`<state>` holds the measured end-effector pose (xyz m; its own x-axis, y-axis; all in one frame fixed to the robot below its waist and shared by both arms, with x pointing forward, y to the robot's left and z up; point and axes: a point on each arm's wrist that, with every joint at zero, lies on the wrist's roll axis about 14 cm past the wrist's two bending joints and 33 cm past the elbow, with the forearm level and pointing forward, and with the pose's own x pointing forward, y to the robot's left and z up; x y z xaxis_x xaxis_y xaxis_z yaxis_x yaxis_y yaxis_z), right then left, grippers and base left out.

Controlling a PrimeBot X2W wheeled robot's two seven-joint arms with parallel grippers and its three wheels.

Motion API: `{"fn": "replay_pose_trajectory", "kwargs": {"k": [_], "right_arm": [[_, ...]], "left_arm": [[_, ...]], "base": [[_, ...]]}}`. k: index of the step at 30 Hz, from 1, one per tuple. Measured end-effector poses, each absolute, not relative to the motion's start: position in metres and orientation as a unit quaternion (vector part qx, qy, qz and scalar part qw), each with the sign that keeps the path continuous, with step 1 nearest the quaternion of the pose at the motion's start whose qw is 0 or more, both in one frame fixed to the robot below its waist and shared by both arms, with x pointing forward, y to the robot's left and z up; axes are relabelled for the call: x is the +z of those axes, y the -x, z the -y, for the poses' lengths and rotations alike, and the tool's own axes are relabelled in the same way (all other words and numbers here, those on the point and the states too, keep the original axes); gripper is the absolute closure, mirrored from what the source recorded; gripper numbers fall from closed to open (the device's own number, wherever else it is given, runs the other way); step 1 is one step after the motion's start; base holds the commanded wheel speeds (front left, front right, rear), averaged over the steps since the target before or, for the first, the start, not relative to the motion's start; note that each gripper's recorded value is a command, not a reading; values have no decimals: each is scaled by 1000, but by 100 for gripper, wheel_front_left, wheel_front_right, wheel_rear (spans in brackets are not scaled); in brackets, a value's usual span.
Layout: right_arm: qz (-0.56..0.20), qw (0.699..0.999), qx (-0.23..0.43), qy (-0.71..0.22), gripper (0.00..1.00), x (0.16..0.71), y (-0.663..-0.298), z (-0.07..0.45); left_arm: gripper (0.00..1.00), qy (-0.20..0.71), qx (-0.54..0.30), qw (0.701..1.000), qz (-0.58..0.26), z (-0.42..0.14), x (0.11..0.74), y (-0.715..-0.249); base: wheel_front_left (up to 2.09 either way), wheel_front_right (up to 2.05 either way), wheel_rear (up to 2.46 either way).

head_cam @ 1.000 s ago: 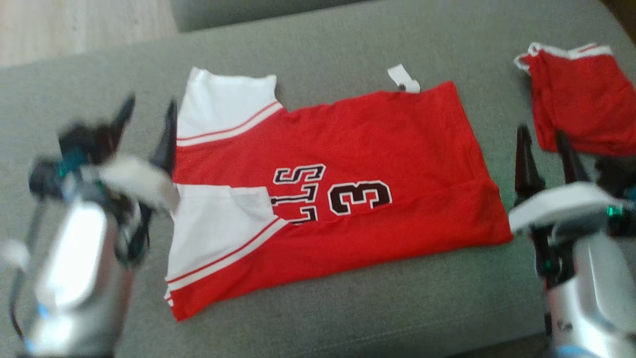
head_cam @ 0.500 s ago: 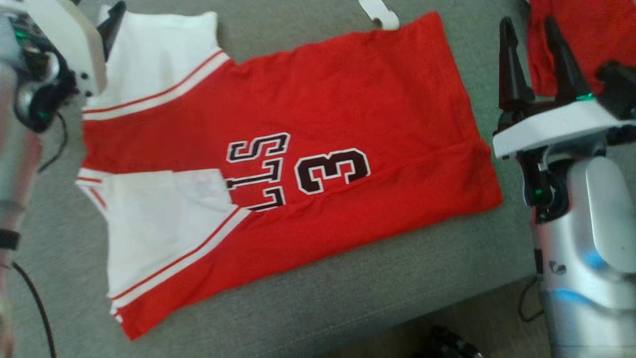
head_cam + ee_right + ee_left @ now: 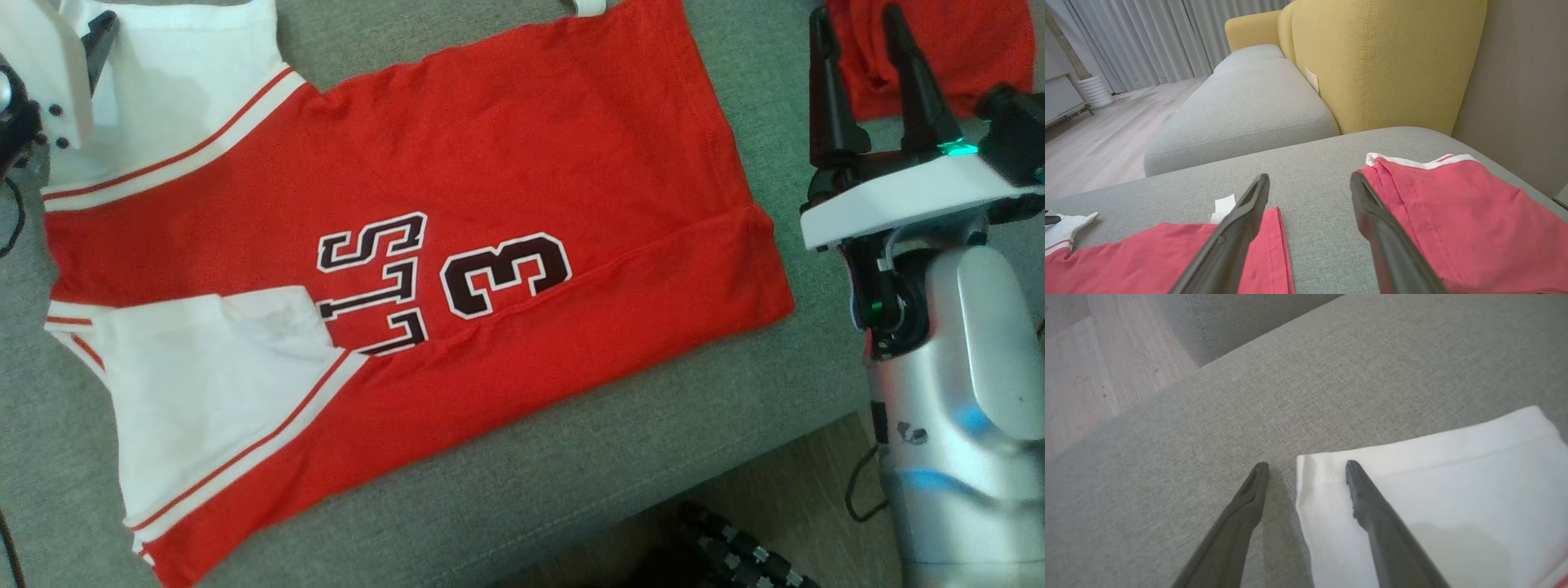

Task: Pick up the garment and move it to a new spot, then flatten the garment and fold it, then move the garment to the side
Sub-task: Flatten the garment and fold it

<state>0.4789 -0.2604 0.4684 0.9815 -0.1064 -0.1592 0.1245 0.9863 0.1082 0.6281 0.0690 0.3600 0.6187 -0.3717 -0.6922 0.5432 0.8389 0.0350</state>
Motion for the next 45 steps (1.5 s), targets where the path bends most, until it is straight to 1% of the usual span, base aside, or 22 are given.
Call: {"fn": "replay_pose_trajectory", "kwargs": {"k": [5,6,7,8,11,13,20,23,26,29,32,37,45], "right_arm": [[-78,993,-63,-58,0,467,-478,264],[-78,993,-64,-58,0,467,-478,264],[-78,993,-65,-57,0,467,-479,265],[-78,993,-66,-55,0,467,-479,266],[-77,993,-68,-51,0,468,-480,267],[-76,994,-67,-47,0,470,-484,266],[-70,997,-25,-21,0,490,-512,248],[-97,995,-4,-10,0,483,-519,242],[-147,989,19,0,0,463,-522,234],[-198,979,40,23,0,441,-522,230],[-242,969,48,27,0,424,-525,229],[-280,958,46,33,0,408,-540,234],[-337,940,47,34,0,371,-542,234]], "left_arm": [[0,-101,-259,885,-372,-65,355,-625],[26,-95,-260,883,-379,-65,355,-623],[96,-92,-262,880,-384,-63,355,-622],[100,-90,-266,878,-387,-61,357,-620],[100,-78,-276,878,-384,-56,362,-615],[100,-74,-278,885,-367,-57,370,-615],[100,-61,-299,926,-224,-49,430,-617],[100,-61,-304,935,-171,-50,455,-613],[100,-65,-308,939,-138,-55,473,-603],[100,-70,-314,938,-128,-58,478,-588],[100,-72,-323,935,-127,-58,479,-572],[100,-66,-332,932,-127,-56,475,-558],[100,-67,-345,926,-137,-51,462,-549]], "base": [[0,0,0],[0,0,0],[0,0,0],[0,0,0],[0,0,0],[0,0,0],[0,0,0],[0,0,0],[0,0,0],[0,0,0],[0,0,0],[0,0,0],[0,0,0]]}}
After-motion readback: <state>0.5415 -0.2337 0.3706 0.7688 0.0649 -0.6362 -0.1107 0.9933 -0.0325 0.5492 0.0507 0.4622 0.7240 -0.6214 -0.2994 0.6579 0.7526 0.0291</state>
